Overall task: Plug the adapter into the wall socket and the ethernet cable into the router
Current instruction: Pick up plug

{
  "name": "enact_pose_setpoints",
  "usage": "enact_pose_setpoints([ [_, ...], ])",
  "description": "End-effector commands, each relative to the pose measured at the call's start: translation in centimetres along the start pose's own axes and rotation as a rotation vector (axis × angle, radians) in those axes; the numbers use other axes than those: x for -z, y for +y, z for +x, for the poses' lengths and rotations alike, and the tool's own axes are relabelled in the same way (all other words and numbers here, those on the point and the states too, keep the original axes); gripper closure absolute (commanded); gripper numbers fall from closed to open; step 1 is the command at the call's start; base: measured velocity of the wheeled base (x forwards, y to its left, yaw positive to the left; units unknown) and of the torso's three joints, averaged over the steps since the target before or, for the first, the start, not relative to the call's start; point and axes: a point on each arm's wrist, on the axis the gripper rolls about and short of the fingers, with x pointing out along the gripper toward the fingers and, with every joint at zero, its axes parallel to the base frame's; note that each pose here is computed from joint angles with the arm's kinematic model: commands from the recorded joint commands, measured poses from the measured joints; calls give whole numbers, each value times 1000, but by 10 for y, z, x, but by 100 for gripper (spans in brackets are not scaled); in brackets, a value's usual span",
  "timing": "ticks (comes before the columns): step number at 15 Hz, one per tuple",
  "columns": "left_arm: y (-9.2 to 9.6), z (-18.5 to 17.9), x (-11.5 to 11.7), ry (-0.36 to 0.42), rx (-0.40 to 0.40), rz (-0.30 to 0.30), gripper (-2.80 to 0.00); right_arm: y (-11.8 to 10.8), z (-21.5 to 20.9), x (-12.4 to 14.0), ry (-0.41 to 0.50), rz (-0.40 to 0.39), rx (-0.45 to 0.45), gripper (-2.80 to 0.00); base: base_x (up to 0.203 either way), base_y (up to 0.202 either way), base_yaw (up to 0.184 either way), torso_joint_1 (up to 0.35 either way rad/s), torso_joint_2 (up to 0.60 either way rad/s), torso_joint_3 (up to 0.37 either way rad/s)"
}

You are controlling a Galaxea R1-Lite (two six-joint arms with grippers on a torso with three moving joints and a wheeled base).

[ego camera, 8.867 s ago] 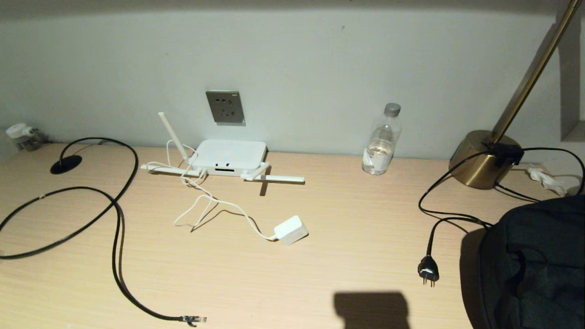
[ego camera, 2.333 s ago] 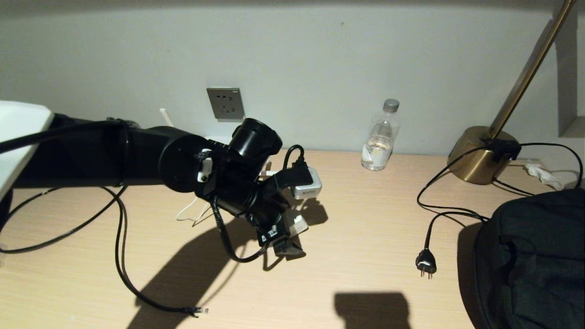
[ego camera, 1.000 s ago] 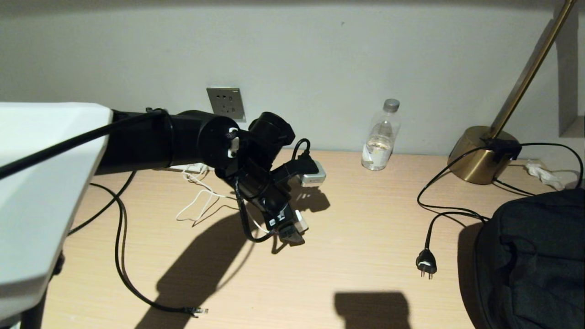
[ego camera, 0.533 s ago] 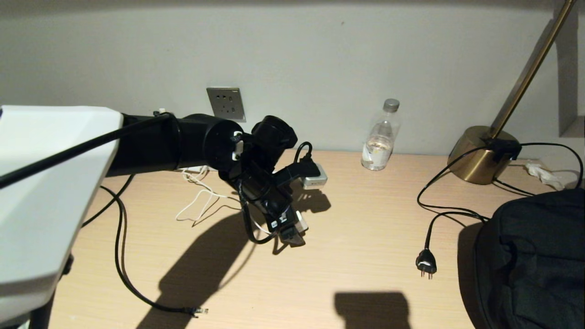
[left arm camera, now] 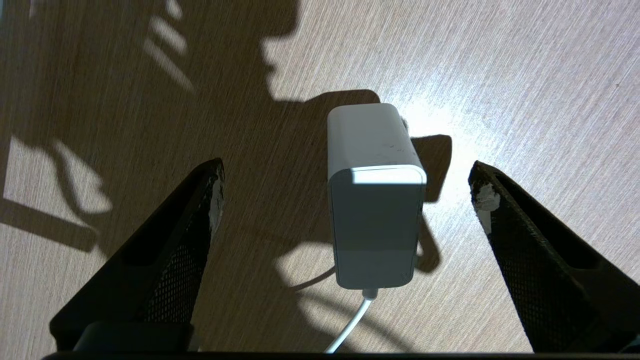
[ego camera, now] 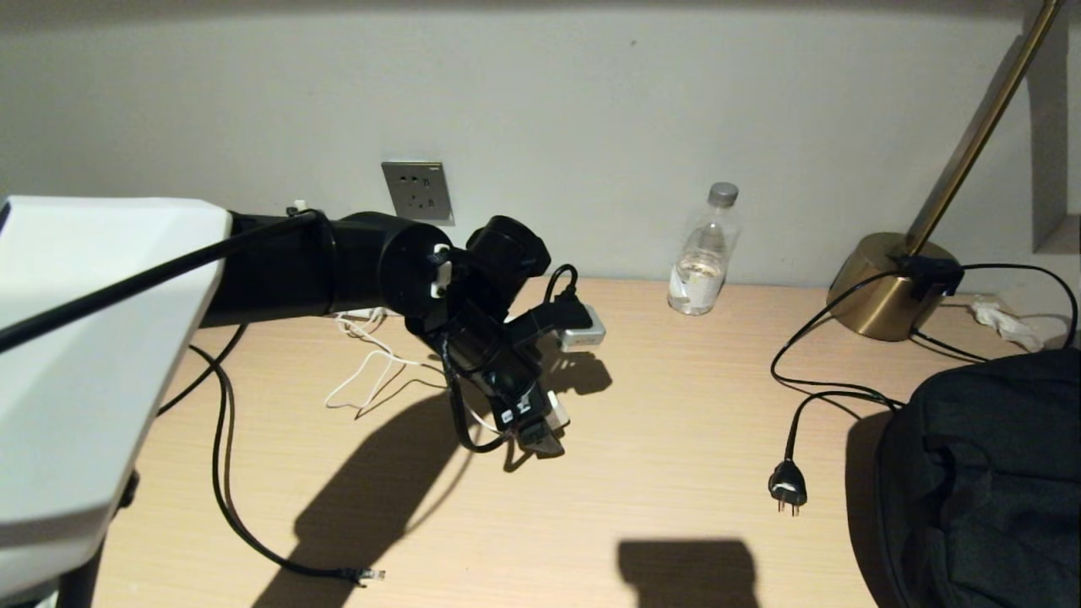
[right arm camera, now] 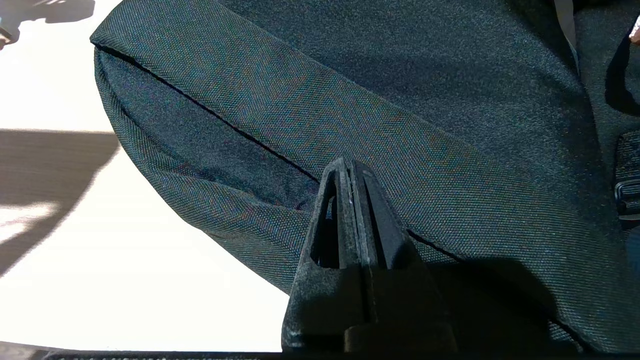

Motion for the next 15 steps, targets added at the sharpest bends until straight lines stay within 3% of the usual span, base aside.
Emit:
enact_pose_setpoints([
  [1,-1,-2,-1,-2,0,5,-280,0,0,0,2,0,-1,0,0,0,0,0,0,0],
  [13,-1,-7,-1,0,0,6,-280,0,0,0,2,0,-1,0,0,0,0,0,0,0],
  [14,-2,-6,-2,1,1,7,0,0,0,0,2,0,-1,0,0,0,0,0,0,0],
  [15,-2,-6,-2,1,1,7,0,0,0,0,2,0,-1,0,0,0,0,0,0,0],
])
